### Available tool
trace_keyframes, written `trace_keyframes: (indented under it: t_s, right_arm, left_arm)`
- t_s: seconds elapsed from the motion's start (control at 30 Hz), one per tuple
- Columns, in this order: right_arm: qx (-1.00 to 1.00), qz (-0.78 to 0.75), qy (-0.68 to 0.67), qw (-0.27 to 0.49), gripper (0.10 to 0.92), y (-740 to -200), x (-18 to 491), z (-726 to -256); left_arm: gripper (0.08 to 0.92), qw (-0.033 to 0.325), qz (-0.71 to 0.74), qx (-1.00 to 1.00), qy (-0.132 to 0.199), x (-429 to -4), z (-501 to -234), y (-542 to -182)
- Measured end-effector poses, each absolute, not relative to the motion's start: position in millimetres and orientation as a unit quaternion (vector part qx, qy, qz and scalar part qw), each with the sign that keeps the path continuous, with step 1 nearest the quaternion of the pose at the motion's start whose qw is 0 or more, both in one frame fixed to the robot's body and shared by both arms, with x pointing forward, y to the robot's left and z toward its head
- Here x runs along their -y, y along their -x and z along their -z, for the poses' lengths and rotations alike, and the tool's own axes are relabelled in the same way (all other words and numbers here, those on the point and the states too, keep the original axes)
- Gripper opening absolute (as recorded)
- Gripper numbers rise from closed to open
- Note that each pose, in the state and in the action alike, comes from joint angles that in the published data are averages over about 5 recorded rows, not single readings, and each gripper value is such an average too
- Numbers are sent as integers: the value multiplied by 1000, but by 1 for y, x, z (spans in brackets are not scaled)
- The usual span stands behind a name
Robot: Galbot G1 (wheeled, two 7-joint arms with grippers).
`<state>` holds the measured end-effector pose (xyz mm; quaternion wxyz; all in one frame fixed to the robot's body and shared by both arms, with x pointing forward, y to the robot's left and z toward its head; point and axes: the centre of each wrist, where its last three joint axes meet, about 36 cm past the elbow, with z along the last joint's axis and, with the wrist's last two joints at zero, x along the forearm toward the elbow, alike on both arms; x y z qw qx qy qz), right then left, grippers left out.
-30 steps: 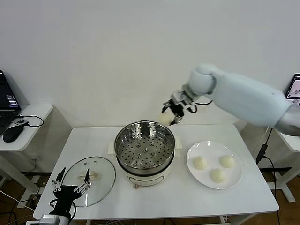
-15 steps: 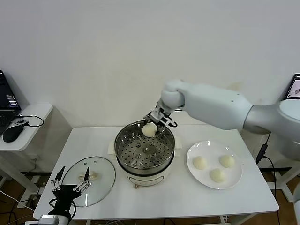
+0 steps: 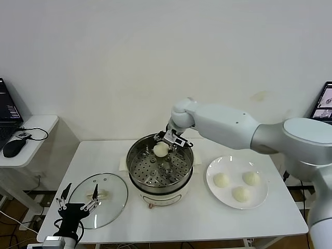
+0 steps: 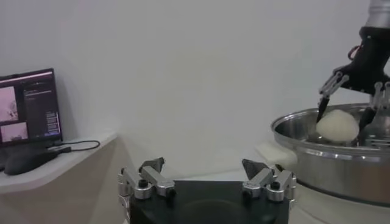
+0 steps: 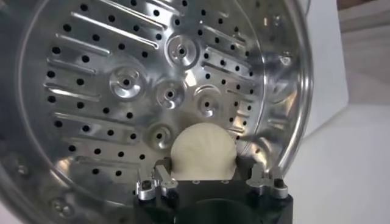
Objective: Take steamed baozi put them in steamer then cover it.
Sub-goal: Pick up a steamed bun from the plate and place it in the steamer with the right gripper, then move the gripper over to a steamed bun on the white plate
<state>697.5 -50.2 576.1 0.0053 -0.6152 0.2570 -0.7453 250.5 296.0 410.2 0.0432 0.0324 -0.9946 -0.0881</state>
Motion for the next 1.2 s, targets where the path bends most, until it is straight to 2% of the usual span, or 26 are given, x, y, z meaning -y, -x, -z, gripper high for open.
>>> trace_keyframes:
  t_s: [0.1,0.37,0.73,1.03,1.2]
  right_arm:
    - [-253,747,615,10,675,-700,49,-574]
    - [-257,746,614,13,815,-705,52,-579]
    - [-351,721,596,-37,823,-691,81,-638]
    - [-458,684,552,-131,823,-656,149,-691]
    - [-491,668,529,-183,823,-630,198,-705]
  left_arm:
    - [823,43,88,995,-32,-296,-410,-251]
    - [823,41,87,995,-32,-295,-411,-252]
    - [823,35,91,995,-31,-297,-420,-254]
    - [823,33,96,995,-26,-297,-425,-255]
    - [823,30,98,994,-24,-298,-426,-257]
